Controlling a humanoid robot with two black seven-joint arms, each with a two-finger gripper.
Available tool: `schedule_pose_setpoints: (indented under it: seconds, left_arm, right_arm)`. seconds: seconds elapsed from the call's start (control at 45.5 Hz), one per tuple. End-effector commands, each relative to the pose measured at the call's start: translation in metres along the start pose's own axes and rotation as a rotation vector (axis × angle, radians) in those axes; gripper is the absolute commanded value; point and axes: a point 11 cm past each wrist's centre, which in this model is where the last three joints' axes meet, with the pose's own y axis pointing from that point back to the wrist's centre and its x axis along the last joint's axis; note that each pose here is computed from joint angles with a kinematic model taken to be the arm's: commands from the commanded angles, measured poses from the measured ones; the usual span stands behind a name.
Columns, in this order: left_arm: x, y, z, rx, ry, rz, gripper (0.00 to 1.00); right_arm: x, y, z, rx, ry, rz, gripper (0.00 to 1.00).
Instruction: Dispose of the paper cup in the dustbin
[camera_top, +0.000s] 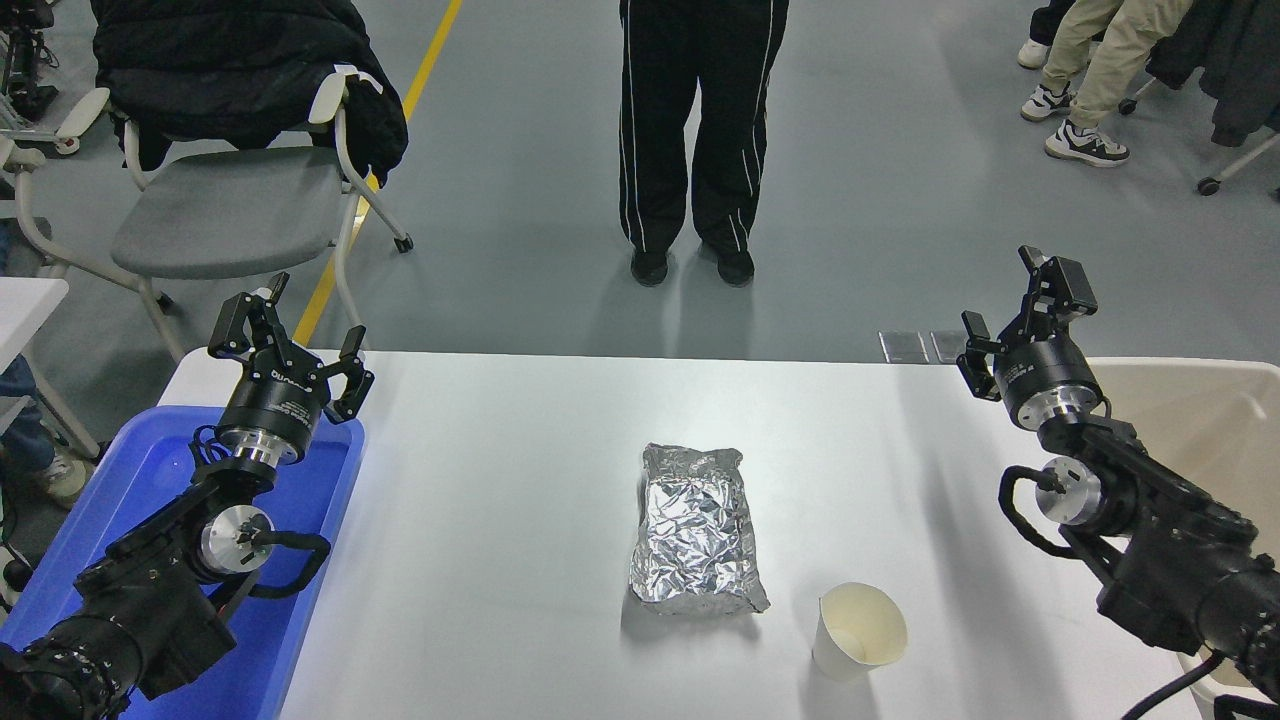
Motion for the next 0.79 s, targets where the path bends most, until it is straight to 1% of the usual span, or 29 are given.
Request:
schedule_pose_setpoints:
  seconds: [0.0,0.352,0.769]
  left_arm:
    - [0.0,0.0,0.0,0.002,0.0,0.0,1.0]
    - [0.0,0.0,0.0,0.0,0.0,0.0,1.0]
    - [0.0,0.0,0.0,0.0,0.0,0.0,1.0]
  right_arm:
    - [-0.008,-0.003,-0.001,0.004,-0.008,-0.012,1.0]
    - [-0.008,0.0,0.003,0.001,-0.018,-0.022,1.0]
    - [0.003,0.0,-0.003,0.008,-0.006,-0.014,1.0]
